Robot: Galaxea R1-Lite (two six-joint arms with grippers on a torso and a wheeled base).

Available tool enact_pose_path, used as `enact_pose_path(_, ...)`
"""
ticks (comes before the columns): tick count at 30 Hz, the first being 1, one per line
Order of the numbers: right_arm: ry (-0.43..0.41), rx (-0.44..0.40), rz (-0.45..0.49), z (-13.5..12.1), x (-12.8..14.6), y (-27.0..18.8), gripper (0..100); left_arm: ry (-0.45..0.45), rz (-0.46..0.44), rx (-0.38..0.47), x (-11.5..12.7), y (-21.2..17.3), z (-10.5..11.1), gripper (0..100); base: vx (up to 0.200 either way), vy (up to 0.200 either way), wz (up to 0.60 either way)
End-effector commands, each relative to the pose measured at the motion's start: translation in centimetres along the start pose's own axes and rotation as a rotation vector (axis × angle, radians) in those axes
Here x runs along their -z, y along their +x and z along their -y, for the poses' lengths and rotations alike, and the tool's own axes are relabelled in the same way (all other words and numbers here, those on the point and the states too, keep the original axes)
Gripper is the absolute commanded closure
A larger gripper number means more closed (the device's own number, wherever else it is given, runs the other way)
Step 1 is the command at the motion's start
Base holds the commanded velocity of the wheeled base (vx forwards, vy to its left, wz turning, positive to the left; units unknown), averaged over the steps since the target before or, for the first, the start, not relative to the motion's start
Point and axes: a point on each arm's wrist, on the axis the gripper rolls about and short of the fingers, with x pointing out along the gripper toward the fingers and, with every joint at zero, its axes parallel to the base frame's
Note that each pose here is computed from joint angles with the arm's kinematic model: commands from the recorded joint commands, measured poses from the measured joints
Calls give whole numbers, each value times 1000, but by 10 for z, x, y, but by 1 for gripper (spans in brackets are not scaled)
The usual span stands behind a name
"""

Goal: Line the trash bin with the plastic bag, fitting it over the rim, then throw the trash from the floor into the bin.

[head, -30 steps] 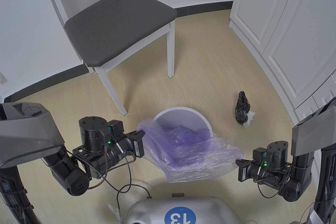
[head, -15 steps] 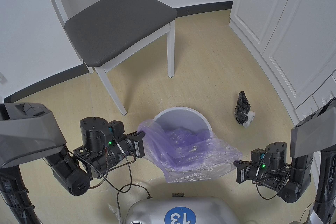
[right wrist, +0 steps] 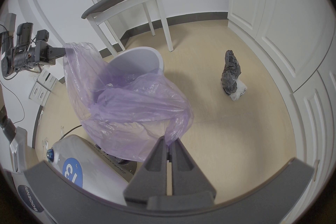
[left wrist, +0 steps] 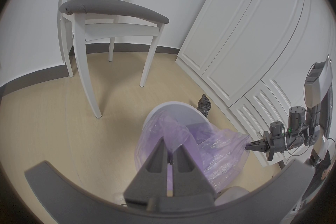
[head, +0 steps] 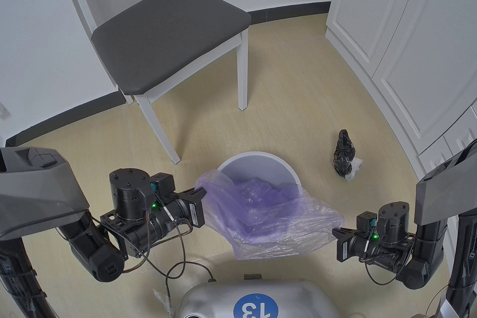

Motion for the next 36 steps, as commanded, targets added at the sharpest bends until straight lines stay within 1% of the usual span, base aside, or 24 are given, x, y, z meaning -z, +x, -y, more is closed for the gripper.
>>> enact_pose_path(1, -7, -9, 12, -3, 0, 4, 100, -2, -18, -3, 6, 4, -1, 100, 0, 0, 0)
enact_pose_path(6, -6, -9, 13, -3, -1, 4, 100, -1, -9, -6, 3, 4, -2, 100, 0, 0, 0)
enact_pose_path(8, -6, -9, 15, -3, -1, 3, 100, -4, -3, -15, 2, 4, -5, 100, 0, 0, 0)
enact_pose_path(10, -7, -10, 30, -3, -4, 3, 100, -9, 7, -30, 0, 2, -14, 100, 0, 0, 0)
enact_pose_path(13, -13, -11, 43, -3, -7, 4, 100, -13, 13, -22, -1, 2, -19, 100, 0, 0, 0)
enact_pose_path(18, -19, -2, 62, -1, -10, 12, 100, -17, -4, -35, 4, 7, -23, 100, 0, 0, 0)
enact_pose_path(23, -9, 33, 59, 10, -9, 14, 100, -25, 3, -71, 1, 4, -35, 100, 0, 0, 0)
enact_pose_path(25, -11, 52, 48, 16, -7, 18, 100, -29, -6, -78, 4, 5, -40, 100, 0, 0, 0)
enact_pose_path(27, -20, 57, 28, 18, -1, 23, 100, -34, -30, -70, 11, 10, -42, 100, 0, 0, 0)
enact_pose_path(30, -23, 58, -13, 18, 9, 30, 100, -35, -43, -61, 16, 13, -44, 100, 0, 0, 0)
enact_pose_path(36, -23, 60, -42, 19, 19, 41, 100, -37, -37, -63, 17, 14, -45, 100, 0, 0, 0)
